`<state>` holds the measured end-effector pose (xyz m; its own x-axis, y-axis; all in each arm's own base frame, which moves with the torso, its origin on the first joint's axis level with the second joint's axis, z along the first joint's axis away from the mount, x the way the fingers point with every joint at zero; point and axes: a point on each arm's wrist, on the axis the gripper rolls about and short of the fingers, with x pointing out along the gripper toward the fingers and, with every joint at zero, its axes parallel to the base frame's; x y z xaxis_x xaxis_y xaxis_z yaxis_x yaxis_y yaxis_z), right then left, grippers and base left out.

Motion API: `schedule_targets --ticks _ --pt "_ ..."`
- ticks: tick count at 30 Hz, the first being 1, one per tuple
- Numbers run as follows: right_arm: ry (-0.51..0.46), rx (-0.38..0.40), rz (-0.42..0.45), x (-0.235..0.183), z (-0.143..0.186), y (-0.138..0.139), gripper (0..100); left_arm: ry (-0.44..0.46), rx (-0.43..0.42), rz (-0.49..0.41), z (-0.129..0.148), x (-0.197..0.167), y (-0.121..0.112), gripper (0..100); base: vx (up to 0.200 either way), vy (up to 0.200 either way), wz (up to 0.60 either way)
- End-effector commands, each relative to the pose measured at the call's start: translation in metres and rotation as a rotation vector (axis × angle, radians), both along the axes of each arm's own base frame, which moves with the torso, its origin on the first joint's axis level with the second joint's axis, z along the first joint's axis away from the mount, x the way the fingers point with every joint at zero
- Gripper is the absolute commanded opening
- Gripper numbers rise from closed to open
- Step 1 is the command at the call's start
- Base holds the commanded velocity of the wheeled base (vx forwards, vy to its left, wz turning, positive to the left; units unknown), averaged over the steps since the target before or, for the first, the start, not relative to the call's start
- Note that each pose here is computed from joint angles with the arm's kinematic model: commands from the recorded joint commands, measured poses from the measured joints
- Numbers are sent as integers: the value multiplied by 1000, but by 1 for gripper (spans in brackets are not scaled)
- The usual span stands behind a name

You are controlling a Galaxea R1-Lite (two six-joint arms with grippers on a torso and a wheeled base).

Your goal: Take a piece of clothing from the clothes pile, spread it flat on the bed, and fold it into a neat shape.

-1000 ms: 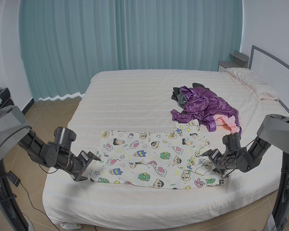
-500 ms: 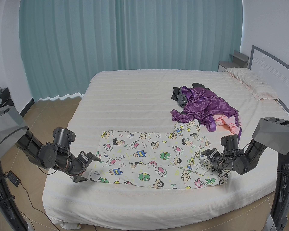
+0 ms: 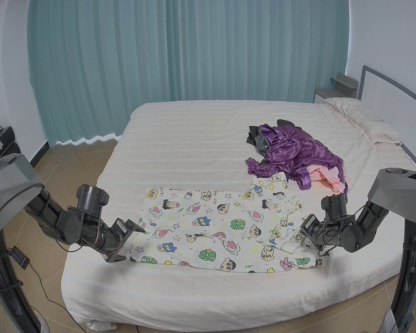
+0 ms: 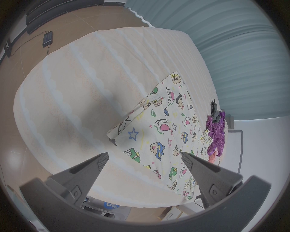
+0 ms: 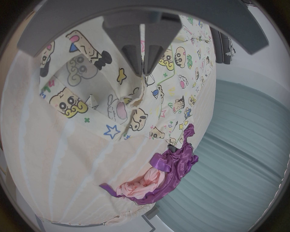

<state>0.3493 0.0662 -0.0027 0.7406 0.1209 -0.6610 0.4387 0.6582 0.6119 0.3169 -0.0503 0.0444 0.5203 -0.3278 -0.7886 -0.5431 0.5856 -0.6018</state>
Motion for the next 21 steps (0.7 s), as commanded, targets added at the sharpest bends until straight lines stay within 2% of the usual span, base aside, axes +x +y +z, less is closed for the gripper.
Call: schedule_targets --ticks 1,7,12,21 --pt "-41 5 14 -7 20 4 0 11 2 -1 -3 0 0 100 0 0 0" --pt "-77 11 50 -22 45 13 0 20 3 -1 -7 -1 0 100 0 0 0" --pt "-46 3 64 -32 56 15 0 17 2 -1 -8 -1 0 100 0 0 0" --pt "3 -56 83 -61 55 24 0 20 3 -1 -9 -1 0 100 0 0 0"
